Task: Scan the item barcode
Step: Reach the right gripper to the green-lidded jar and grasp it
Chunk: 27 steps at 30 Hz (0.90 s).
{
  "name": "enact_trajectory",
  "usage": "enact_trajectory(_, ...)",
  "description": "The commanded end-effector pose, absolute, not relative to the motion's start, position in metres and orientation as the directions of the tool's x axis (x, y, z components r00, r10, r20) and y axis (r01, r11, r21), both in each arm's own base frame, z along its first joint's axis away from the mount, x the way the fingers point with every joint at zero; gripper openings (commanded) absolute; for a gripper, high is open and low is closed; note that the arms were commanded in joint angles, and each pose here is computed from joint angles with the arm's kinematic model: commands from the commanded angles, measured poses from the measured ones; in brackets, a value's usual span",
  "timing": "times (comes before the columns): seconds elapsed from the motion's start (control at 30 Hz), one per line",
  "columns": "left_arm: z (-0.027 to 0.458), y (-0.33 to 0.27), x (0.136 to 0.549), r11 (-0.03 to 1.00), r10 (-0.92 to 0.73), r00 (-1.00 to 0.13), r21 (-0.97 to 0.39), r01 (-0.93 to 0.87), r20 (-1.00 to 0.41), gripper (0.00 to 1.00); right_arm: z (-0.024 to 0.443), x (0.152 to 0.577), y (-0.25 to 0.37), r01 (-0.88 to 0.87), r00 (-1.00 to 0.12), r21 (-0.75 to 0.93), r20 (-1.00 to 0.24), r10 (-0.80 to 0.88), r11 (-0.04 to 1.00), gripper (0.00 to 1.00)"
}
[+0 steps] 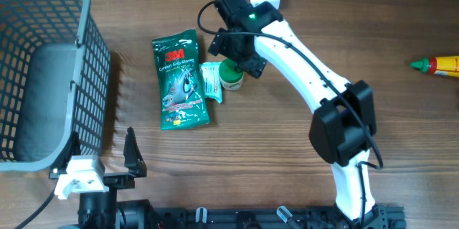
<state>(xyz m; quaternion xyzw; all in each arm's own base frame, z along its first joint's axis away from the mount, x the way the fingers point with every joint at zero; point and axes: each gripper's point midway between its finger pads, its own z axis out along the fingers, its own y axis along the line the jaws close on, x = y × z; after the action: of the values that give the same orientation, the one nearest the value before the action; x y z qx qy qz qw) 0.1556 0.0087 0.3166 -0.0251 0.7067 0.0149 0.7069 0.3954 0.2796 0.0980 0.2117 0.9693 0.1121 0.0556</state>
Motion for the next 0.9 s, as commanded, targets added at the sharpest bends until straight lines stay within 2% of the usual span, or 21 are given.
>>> enact_trajectory(0.0,0.317,0.010,0.154,0.997,-0.024,0.010,-0.024,-0.067,-1.000,1.00,0.070,0.397,0.280,0.418,-0.899,0.188,-0.059,0.435,0.889,1.00)
enact_trajectory(0.27,0.317,0.010,0.154,0.997,-0.024,0.009,-0.024,-0.067,-1.000,1.00,0.028,0.399,0.284,0.424,-0.902,0.142,-0.028,0.432,0.894,0.99)
enact_trajectory(0.5,0.317,0.010,0.154,0.997,-0.024,0.009,-0.024,-0.067,-1.000,1.00,0.011,0.394,0.283,0.434,-0.900,0.112,0.003,0.437,0.894,0.74)
enact_trajectory(0.6,0.317,0.010,0.154,0.997,-0.024,0.009,-0.024,-0.067,-1.000,1.00,0.010,0.386,0.271,0.424,-0.906,0.068,0.028,0.423,0.903,0.69)
enact_trajectory(0.73,0.317,0.010,0.154,0.997,-0.024,0.009,-0.024,-0.067,-1.000,1.00,0.011,0.374,0.247,0.285,-0.956,-0.002,0.073,0.284,0.959,0.67)
enact_trajectory(0.87,0.317,0.010,0.154,0.997,-0.024,0.009,-0.024,-0.067,-1.000,1.00,0.015,0.368,0.201,0.148,-0.982,-0.148,0.098,0.164,0.978,0.67)
